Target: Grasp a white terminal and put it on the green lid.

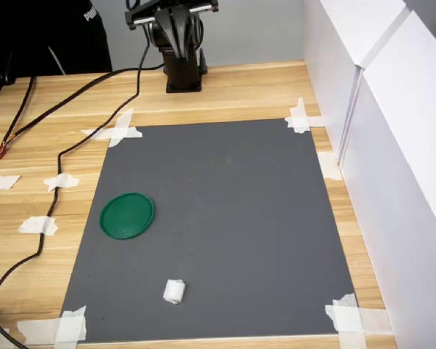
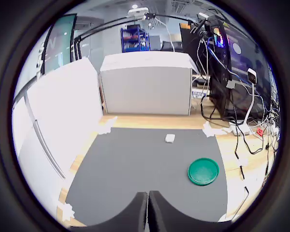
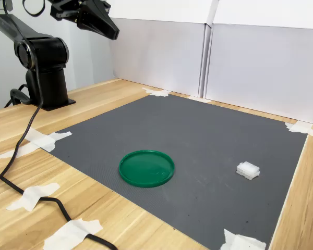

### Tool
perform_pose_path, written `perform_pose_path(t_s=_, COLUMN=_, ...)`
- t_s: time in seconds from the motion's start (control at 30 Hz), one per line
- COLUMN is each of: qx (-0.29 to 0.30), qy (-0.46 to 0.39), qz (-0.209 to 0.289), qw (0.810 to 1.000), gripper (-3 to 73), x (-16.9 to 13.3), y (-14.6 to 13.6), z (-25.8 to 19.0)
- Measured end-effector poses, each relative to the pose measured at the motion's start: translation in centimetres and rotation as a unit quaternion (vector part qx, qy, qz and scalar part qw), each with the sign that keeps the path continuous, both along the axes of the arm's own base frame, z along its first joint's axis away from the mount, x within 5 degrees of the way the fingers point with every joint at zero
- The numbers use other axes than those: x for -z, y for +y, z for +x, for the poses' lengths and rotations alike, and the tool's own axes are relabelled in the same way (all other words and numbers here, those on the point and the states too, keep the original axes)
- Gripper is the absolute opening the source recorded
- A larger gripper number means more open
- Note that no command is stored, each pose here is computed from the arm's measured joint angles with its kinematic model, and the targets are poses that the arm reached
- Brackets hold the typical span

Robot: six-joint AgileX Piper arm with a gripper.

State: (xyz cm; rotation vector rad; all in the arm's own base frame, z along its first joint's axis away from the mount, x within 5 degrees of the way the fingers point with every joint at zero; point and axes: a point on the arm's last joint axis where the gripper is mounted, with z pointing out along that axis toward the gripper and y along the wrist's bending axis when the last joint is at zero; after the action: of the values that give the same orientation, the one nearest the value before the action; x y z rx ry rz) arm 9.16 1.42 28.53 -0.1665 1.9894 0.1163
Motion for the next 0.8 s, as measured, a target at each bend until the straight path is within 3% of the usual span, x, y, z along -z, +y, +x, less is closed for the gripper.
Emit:
perform_pose_path(t_s=0.3, qx=-0.036, qy=0.159, qz=-0.074, qw=0.984, gripper=-1.6, x=-2.4, y=-0.4, z=6.0)
perform_pose_path(t_s=0.57, qx=-0.083, qy=0.226, qz=-0.153, qw=0.958, gripper=-0.9, x=-3.7, y=-0.9, z=11.3)
perform_pose_path(t_s=0.7, qx=-0.102, qy=0.252, qz=-0.164, qw=0.948, gripper=6.6, x=-4.0, y=-0.9, z=13.3)
perform_pose_path(t_s=0.8, qx=-0.108, qy=0.263, qz=-0.159, qw=0.945, gripper=19.5, x=-4.3, y=-0.8, z=14.6)
